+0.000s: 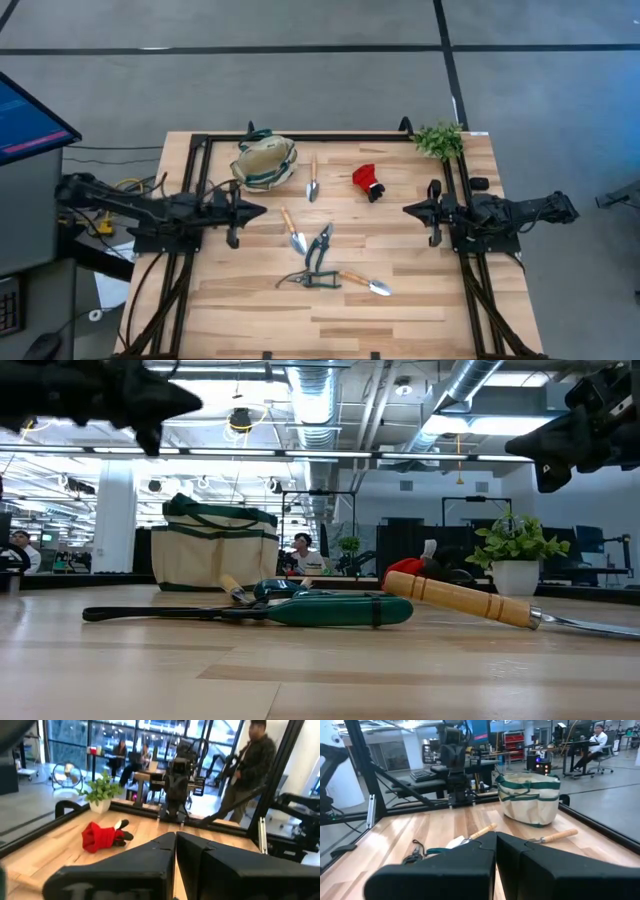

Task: Pick & Place Garden tools in Gardening bag
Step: Put the green shear scissors into the yellow gardening bag

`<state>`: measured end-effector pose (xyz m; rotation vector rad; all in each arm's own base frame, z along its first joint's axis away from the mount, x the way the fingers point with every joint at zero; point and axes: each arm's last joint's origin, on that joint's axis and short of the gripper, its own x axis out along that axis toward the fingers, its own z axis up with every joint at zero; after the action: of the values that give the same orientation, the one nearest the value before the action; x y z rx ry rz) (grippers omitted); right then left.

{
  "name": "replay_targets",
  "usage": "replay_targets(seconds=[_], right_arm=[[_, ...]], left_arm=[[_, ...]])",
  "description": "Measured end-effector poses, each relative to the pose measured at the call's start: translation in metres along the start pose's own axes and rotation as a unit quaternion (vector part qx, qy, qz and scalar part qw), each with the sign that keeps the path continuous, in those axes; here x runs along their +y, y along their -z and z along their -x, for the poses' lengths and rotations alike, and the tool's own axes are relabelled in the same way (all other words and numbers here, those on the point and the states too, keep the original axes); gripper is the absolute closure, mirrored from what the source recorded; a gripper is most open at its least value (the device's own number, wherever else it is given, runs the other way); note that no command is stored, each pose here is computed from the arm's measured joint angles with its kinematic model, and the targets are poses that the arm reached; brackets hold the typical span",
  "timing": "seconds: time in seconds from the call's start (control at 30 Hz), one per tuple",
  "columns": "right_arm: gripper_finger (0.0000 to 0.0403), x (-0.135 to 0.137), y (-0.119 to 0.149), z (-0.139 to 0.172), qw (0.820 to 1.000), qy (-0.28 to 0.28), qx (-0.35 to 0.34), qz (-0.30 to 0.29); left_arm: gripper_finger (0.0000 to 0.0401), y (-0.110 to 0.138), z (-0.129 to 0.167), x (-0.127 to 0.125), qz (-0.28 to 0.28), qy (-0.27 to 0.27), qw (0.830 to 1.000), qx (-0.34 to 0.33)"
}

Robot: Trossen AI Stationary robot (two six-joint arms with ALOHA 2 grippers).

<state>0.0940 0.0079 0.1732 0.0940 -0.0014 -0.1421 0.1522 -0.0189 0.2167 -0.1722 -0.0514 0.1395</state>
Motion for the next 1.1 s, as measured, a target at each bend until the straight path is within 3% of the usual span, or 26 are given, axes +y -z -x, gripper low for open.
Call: replay_targets(seconds=[0.2, 0.43, 0.73, 0.9, 1.1], right_arm=[[0.0403, 0.0, 0.0, 0.0, 1.0, 0.0, 0.0, 0.0], [0.0403, 0.0, 0.0, 0.0, 1.0, -0.002, 0.0, 0.0], [0.0403, 0.0, 0.0, 0.0, 1.0, -0.003, 0.0, 0.0], [0.0403, 0.0, 0.0, 0.0, 1.0, 0.003, 0.0, 0.0], [0.0403, -0.001, 0.0, 0.0, 1.0, 0.022, -0.003, -0.001]], left_arm=[[0.0399, -0.024, -0.03, -0.014, -0.039, -0.001, 0.998, 0.044], [0.0399, -0.03, -0.045, -0.021, -0.064, -0.01, 0.989, 0.131], [0.0399, -0.016, -0.054, -0.023, 0.043, -0.012, 0.985, 0.166], [0.0399, -0.003, -0.07, -0.027, 0.069, -0.027, 0.976, 0.203], [0.0399, -0.006, -0.099, -0.039, 0.07, 0.003, 0.969, 0.237]])
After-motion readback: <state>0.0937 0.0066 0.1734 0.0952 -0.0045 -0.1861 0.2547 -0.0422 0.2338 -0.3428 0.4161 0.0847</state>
